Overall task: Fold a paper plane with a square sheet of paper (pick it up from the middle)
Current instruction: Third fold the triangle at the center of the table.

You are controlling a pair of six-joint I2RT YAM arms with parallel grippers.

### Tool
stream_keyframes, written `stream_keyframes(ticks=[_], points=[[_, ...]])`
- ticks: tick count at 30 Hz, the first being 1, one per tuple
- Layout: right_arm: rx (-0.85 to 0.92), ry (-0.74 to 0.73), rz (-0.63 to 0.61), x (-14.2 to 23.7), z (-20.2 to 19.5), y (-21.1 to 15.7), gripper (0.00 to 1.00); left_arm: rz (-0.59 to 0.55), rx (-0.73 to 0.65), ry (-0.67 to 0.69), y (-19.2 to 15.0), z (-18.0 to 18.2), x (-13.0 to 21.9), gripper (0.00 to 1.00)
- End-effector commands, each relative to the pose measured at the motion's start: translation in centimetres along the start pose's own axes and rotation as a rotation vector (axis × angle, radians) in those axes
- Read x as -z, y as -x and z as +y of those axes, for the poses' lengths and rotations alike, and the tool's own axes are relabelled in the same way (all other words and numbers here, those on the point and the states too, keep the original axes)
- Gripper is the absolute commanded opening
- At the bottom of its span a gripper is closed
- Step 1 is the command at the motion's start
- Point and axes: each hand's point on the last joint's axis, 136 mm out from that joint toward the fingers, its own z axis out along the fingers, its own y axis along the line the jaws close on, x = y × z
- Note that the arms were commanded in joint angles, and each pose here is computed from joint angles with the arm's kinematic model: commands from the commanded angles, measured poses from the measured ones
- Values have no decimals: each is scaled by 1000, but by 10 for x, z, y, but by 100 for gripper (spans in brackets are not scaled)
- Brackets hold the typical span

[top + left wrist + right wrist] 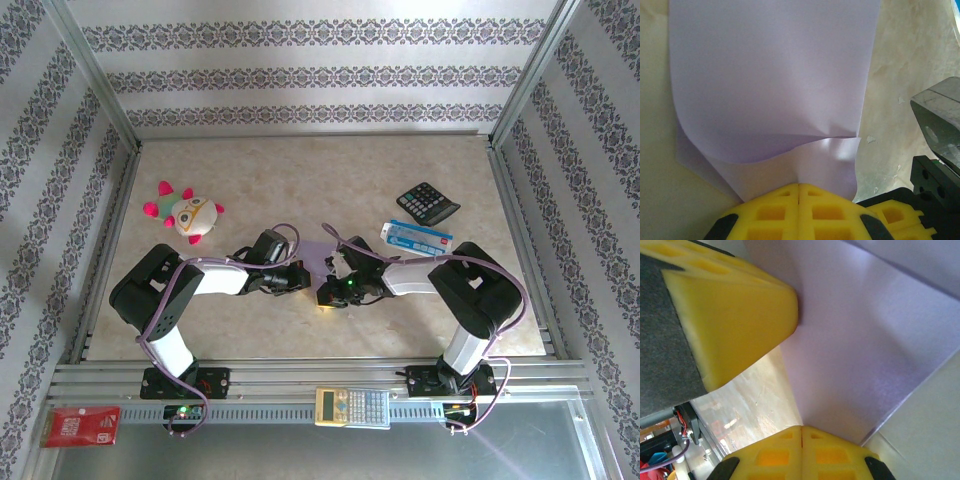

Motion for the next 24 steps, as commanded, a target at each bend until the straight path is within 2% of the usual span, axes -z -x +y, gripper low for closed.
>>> stream_keyframes(ticks=[1,10,20,24], points=[[-19,-37,35,-4,-21,-15,0,102,80,248,-38,69,-6,0],[-36,-76,43,-4,-36,-25,0,93,67,233,-31,58,-4,0],[-99,-151,49,-7,-62,-34,0,18,45,77,1,-2,11,17],[-122,-191,56,-5,-69,-38,0,-15,45,36,4,-16,25,21]])
